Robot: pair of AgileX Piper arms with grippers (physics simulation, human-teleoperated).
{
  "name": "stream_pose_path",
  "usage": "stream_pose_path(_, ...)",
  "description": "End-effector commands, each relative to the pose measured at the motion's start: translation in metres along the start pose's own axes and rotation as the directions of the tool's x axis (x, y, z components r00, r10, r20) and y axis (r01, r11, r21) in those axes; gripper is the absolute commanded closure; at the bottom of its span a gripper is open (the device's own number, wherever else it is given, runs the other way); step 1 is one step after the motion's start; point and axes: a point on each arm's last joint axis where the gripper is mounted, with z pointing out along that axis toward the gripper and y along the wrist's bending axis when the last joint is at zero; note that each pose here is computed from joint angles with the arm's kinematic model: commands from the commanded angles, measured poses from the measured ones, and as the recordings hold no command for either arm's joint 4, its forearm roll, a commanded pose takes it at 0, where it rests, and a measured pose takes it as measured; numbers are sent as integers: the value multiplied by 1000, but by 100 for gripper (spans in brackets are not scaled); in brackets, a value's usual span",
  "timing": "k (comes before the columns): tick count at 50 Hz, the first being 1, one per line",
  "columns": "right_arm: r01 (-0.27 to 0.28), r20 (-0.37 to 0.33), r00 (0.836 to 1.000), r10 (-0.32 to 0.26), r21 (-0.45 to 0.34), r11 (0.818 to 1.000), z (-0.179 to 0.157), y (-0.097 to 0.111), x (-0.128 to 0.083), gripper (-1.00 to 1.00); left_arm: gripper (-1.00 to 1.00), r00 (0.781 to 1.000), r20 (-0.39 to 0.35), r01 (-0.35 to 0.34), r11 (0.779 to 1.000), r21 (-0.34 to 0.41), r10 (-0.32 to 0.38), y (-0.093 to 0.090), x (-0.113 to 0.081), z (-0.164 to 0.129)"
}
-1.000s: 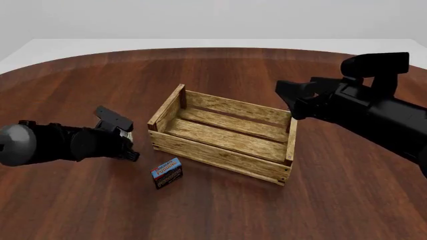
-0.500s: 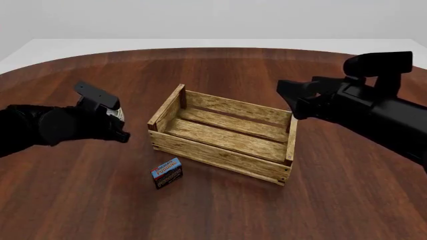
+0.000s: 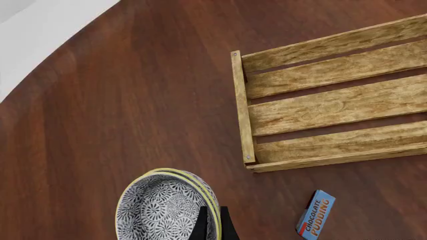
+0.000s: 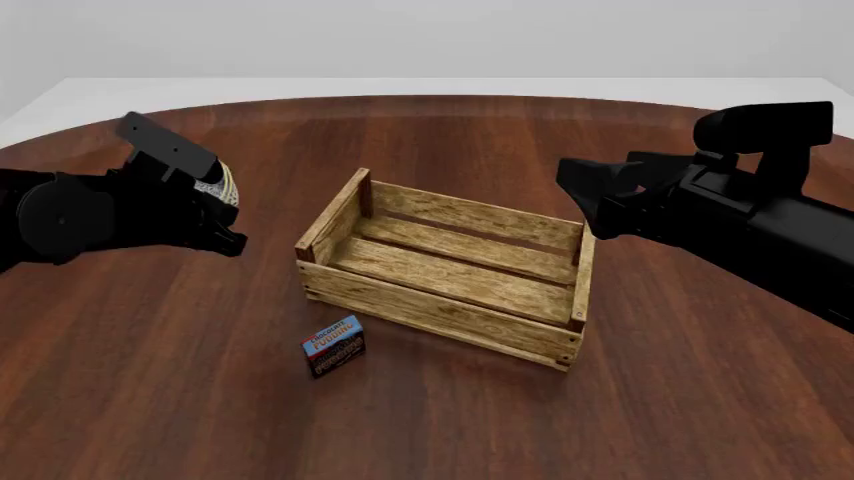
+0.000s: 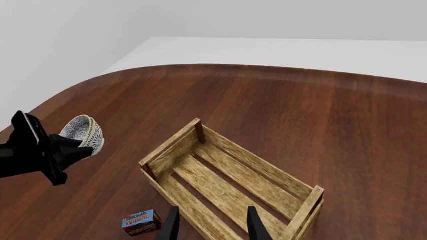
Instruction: Stack the right bowl on the left bowl and place them in the tray.
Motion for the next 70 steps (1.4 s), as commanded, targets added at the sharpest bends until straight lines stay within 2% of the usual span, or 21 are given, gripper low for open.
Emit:
stream_pose_path(1, 0, 3, 1000, 0, 0, 1000, -1, 0, -1, -100, 100, 999, 46, 22, 1000, -17, -21, 5, -20, -1)
stream_pose_path(18, 1, -1, 1000, -1, 1, 1000, 1, 0, 0, -100, 100, 993, 105, -51, 998, 30, 47, -8, -54, -21)
stream_pose_path(23, 1, -1, 1000, -1, 4, 1000, 1, -1, 0, -100, 100, 989, 127, -78, 995, 58, 70, -18, -66, -22)
stream_pose_path(43, 4, -4, 1000, -4, 5, 1000, 3, -1, 1, -100, 100, 976, 148, -184, 971, 153, 162, -57, -82, -7)
stream_pose_path(62, 3, -3, 1000, -3, 6, 1000, 2, -1, 0, -100, 100, 963, 163, -249, 944, 218, 217, -87, -104, 3)
stream_pose_path(70, 3, -2, 1000, -3, 6, 1000, 1, -1, 0, -100, 100, 958, 152, -274, 929, 248, 242, -102, -107, 15)
